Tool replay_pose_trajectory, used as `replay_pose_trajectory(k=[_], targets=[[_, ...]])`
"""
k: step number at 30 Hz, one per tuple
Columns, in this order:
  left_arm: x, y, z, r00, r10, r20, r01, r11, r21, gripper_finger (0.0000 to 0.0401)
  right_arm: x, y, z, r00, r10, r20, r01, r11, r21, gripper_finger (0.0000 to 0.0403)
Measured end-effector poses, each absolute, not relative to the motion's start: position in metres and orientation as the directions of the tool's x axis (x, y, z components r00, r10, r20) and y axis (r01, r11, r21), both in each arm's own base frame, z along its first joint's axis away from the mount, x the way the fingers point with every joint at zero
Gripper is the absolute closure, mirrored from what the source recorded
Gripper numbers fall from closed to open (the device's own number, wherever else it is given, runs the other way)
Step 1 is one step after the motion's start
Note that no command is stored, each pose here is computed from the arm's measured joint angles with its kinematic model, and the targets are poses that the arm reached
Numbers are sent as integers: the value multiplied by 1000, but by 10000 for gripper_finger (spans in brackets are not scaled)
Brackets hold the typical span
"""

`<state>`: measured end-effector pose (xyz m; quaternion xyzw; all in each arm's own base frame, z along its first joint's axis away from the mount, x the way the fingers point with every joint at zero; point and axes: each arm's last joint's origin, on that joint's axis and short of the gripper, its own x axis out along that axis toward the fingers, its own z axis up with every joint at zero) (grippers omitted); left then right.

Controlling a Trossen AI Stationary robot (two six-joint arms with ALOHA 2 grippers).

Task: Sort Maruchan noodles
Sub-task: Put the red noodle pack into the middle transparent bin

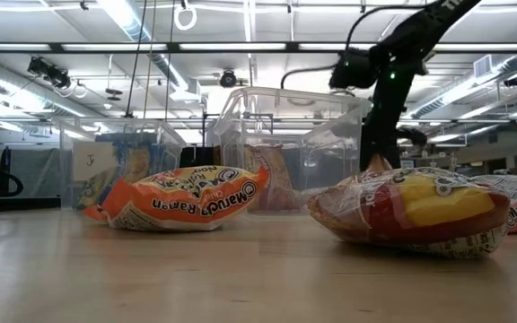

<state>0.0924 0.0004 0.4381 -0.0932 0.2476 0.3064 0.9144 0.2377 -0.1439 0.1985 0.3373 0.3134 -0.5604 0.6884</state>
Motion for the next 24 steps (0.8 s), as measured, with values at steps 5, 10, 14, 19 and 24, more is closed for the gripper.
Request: replay_pose_trajectory(k=[5,10,14,19,24], targets=[[92,0,438,690,514,-510,-606,795,-19,278,228,-131,229,208,-660,-722,975,199,100,392],[93,0,438,690,514,-510,-606,795,-19,278,220,-112,260,316,-709,-630,937,337,92,396],[93,0,438,690,514,-510,-606,795,-19,278,220,-94,290,482,-730,-485,863,492,117,394],[92,0,438,690,514,-510,-606,795,-19,278,218,-75,330,656,-720,-227,753,645,129,397],[92,0,438,690,514,-510,-606,795,-19,278,224,-66,353,839,-543,-34,542,840,-30,397]])
